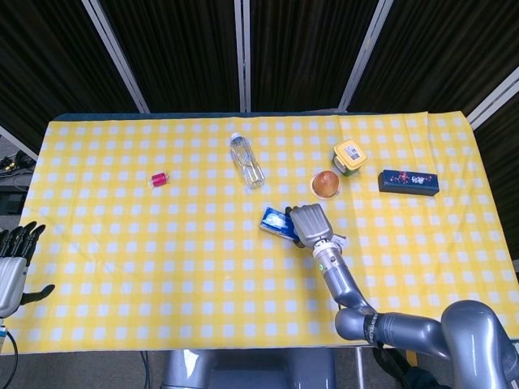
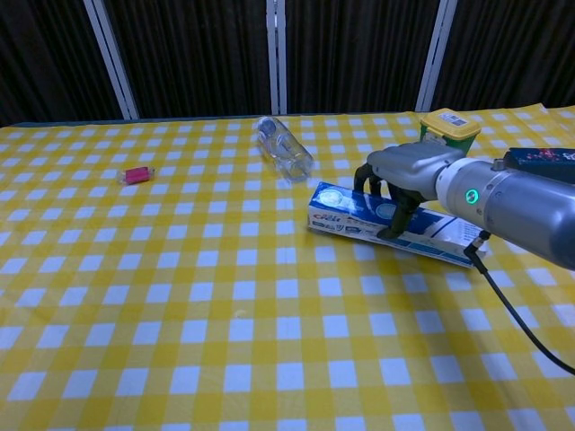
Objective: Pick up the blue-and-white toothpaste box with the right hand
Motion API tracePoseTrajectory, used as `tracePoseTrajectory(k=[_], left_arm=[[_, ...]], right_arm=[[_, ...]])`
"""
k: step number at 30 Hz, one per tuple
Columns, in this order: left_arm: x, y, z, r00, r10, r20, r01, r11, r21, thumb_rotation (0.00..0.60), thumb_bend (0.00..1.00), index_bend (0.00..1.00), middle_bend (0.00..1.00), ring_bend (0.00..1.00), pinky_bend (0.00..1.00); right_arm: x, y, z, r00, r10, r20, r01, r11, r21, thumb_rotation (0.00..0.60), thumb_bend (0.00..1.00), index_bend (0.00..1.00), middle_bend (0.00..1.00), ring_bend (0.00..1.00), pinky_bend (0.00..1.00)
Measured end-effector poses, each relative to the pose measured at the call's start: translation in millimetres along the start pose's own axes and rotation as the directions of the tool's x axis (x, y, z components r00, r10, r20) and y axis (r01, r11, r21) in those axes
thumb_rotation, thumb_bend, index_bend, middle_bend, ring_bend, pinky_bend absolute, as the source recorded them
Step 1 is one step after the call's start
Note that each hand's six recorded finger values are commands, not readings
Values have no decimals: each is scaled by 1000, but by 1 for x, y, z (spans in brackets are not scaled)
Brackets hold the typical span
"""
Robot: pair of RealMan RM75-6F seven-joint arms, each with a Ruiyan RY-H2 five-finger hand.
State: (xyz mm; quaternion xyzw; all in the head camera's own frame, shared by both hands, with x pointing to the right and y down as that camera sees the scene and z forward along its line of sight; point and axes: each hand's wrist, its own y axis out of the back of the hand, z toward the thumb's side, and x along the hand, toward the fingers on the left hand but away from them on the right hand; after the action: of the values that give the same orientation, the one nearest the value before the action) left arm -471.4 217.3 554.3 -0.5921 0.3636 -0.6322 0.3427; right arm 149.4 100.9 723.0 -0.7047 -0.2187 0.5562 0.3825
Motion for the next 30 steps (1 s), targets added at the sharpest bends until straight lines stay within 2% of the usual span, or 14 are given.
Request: tracePoseTrajectory(k=[5,8,11,14,16,19,26,30], left_arm=[[-1,1,1,1000,3,5,-3,1000,-5,600,0,0,0,0,0],[-2,3,1,1000,7,8,-7,1000,-9,600,0,0,0,0,0],[-4,5,2,1000,15,13,-15,1000,-15,600,0,0,0,0,0],[-7,9,3,999,26,20,-26,999,-25,600,0,0,0,0,0],[-8,10,3,999,29,21,-28,999,-29,600,0,0,0,0,0],[-9,11,3,999,30,23,-29,999,-32,600,0,0,0,0,0],[-10,11,5,999,29,31,-28,999,-31,600,0,0,0,0,0],[-10,11,4,999,30,29,-30,999,-31,600,0,0,0,0,0]], right_arm=[[9,21,7,997,-56,-47,55,998,-20,600,253,442,520,492,536],[18,42,11,990,-117,-79,113,992,-61,600,260,449,521,497,542],[26,69,14,978,-186,-99,175,978,-112,600,262,451,521,497,543],[36,103,16,957,-267,-109,244,951,-190,600,260,451,521,497,543],[44,126,14,940,-323,-107,287,922,-261,600,259,451,521,498,543],[48,138,11,928,-361,-91,310,884,-350,600,259,451,521,498,543],[53,148,2,910,-412,-40,324,769,-551,600,257,451,521,498,542],[53,148,-5,902,-431,-4,325,686,-651,600,260,452,519,498,542]])
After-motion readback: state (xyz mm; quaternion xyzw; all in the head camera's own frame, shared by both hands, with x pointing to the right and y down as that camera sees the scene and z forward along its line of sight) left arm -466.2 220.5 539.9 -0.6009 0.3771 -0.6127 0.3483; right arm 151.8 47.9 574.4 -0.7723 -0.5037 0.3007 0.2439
